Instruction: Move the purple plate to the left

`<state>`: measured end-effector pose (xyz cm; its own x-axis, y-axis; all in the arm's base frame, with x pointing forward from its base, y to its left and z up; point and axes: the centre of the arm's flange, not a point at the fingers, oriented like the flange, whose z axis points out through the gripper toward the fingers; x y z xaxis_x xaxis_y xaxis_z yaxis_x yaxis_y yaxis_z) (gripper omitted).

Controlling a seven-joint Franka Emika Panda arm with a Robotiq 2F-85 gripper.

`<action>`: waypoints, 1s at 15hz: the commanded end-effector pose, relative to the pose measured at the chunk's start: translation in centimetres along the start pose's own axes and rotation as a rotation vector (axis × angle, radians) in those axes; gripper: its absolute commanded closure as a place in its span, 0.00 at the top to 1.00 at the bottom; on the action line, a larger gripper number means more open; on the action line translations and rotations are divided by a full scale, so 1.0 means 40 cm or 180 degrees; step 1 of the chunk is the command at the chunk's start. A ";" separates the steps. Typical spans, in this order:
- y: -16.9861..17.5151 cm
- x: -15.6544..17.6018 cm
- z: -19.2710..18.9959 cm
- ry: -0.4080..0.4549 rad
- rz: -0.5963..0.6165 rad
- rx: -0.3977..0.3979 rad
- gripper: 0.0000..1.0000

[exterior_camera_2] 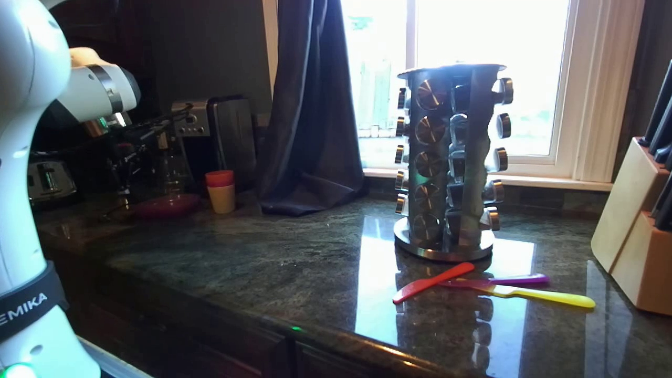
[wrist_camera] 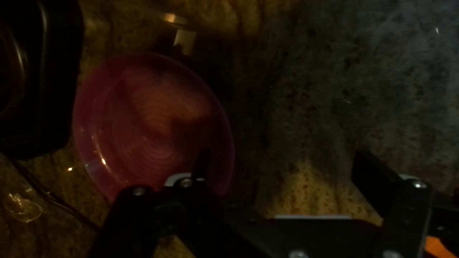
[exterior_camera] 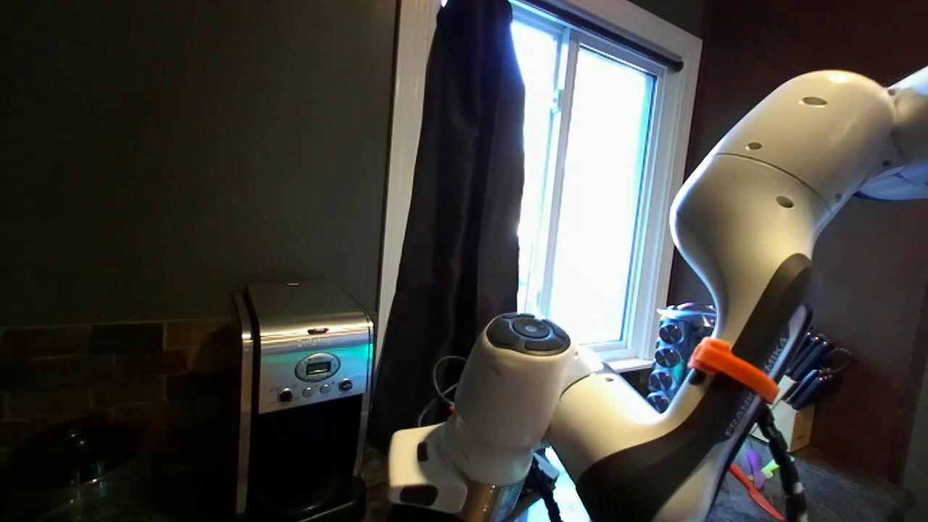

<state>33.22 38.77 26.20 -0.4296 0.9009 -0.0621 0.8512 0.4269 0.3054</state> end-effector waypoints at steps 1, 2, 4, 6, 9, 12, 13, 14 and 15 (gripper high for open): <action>-0.061 -0.090 -0.105 0.0195 0.0621 0.0197 1.00; -0.076 -0.108 -0.116 0.0293 0.0800 0.0234 1.00; -0.103 -0.137 -0.126 0.0437 0.1184 0.0284 1.00; -0.121 -0.153 -0.128 0.0622 0.1543 0.0315 1.00; -0.138 -0.145 -0.130 0.0778 0.2111 0.0268 1.00; -0.092 -0.093 -0.050 0.0770 0.2144 0.0221 1.00; -0.094 -0.096 -0.065 0.0781 0.2198 0.0159 1.00; -0.096 -0.100 -0.077 0.0772 0.2216 0.0122 1.00; -0.099 -0.103 -0.085 0.0762 0.2219 0.0091 1.00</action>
<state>30.60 33.08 28.51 0.1626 0.9235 0.3474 0.9567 -0.2337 0.1734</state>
